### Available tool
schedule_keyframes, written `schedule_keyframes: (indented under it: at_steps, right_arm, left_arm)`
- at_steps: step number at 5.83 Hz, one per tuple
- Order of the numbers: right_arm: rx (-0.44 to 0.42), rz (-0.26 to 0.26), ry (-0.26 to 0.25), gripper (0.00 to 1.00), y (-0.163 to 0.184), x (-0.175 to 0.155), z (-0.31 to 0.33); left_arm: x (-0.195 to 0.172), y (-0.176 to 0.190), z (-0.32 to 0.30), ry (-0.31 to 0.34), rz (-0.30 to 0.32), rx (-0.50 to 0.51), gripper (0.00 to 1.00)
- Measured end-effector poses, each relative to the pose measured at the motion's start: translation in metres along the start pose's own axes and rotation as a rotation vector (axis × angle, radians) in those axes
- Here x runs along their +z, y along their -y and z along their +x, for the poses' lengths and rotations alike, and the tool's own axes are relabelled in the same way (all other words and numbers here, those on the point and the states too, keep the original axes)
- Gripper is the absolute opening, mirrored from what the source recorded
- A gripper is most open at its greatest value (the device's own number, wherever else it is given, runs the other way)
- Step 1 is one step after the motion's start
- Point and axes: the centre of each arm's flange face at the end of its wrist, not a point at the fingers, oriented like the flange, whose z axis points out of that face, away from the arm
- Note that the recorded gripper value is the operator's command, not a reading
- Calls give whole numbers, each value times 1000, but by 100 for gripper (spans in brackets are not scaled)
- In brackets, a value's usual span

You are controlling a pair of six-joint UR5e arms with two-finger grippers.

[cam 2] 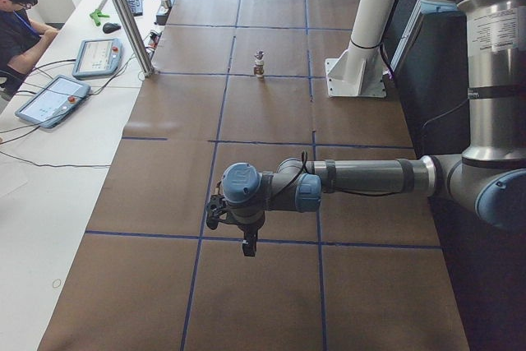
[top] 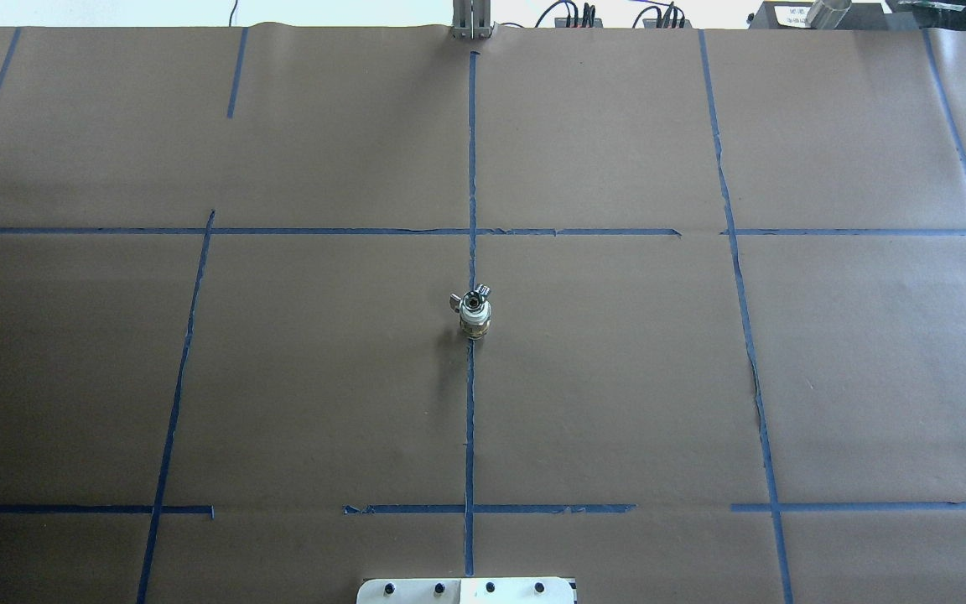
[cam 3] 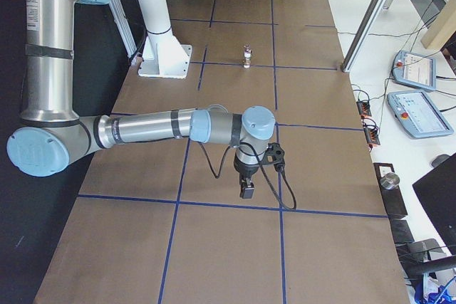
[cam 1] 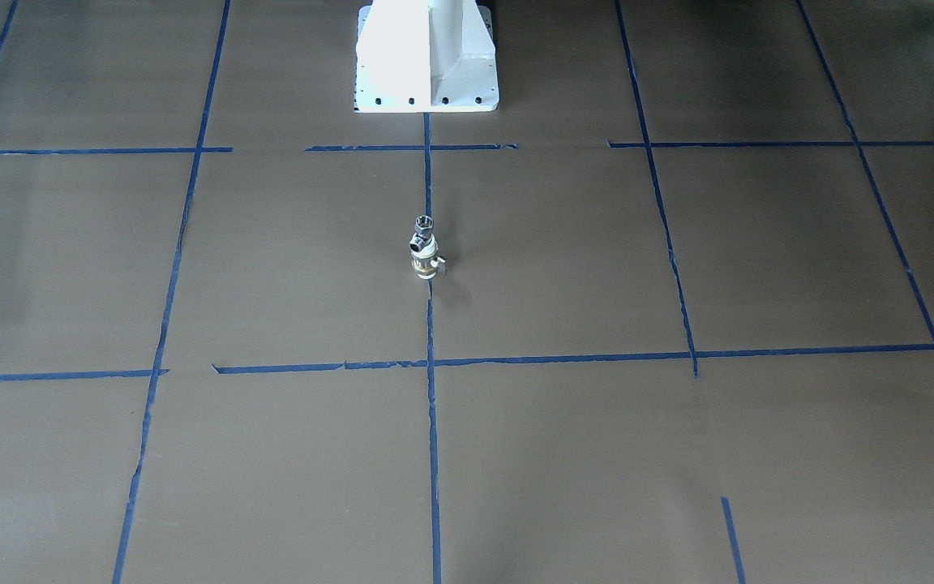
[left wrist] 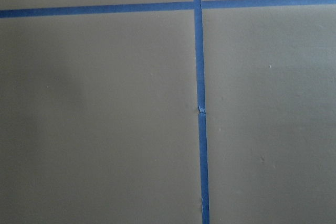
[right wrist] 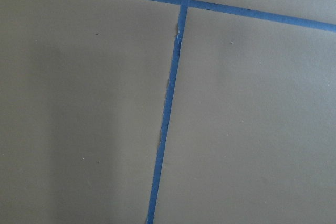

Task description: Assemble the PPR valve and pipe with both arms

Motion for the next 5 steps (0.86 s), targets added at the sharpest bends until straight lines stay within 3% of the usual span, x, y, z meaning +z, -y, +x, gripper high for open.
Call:
schedule_keyframes:
  at_steps: [5]
  right_arm:
    - [25, 6, -2, 100, 6, 4, 6]
  left_arm:
    - [1, -6, 0, -5, -1, 0, 100]
